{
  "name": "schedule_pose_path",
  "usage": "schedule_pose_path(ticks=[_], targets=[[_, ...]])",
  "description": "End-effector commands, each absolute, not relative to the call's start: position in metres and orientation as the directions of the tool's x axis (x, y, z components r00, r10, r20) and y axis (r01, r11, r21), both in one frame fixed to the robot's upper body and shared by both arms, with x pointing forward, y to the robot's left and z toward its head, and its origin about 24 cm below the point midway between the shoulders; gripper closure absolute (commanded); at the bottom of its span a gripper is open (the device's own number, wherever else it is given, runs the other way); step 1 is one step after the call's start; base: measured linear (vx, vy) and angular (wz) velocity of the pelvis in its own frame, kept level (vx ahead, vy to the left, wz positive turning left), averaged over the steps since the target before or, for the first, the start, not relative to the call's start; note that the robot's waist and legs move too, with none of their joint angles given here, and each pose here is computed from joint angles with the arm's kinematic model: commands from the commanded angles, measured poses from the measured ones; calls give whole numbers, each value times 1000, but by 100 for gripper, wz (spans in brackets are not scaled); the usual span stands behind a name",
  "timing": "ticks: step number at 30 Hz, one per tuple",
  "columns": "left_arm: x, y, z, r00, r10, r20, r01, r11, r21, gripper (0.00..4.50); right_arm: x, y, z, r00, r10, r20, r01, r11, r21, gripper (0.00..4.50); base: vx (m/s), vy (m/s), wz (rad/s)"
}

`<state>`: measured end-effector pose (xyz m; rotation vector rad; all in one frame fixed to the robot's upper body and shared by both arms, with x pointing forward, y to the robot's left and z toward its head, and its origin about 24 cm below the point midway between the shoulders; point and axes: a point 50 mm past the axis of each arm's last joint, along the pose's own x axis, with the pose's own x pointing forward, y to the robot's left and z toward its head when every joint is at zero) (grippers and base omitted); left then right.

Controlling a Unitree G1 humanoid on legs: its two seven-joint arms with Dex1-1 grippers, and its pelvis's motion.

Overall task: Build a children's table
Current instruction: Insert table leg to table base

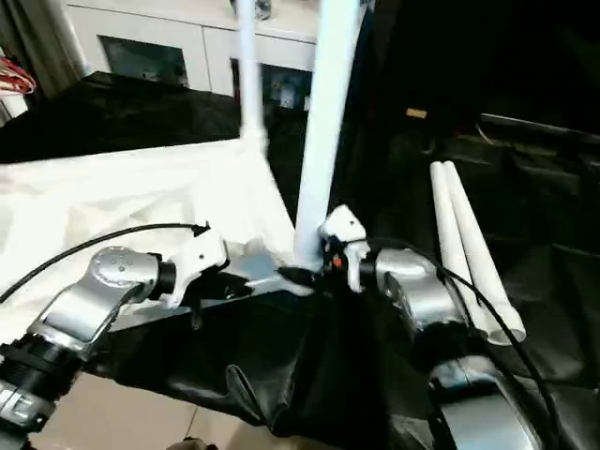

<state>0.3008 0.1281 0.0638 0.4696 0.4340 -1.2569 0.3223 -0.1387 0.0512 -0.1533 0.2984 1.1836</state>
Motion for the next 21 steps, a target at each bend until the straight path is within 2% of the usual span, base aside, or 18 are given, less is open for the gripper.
schedule_pose_path(ticks=[1,4,8,16,20,21], targets=[[299,115,77,204,-841,-501,978,150,146,450,313,-131,48,241,906,-348,-960,274,50,93,0,0,0],[299,118,75,181,-837,-516,982,125,143,450,308,-133,47,206,906,-370,-969,241,51,93,0,0,0],[300,122,75,174,-832,-526,983,112,147,450,306,-132,46,198,907,-370,-970,235,57,137,0,0,0],[301,125,72,182,-828,-530,982,127,138,450,301,-128,45,188,916,-355,-968,233,89,175,0,0,0],[306,122,70,234,-827,-512,972,188,140,450,303,-125,42,230,911,-344,-955,279,99,178,0,0,0],[315,118,70,320,-815,-482,947,284,149,450,309,-120,39,325,888,-325,-921,376,106,178,0,0,0]])
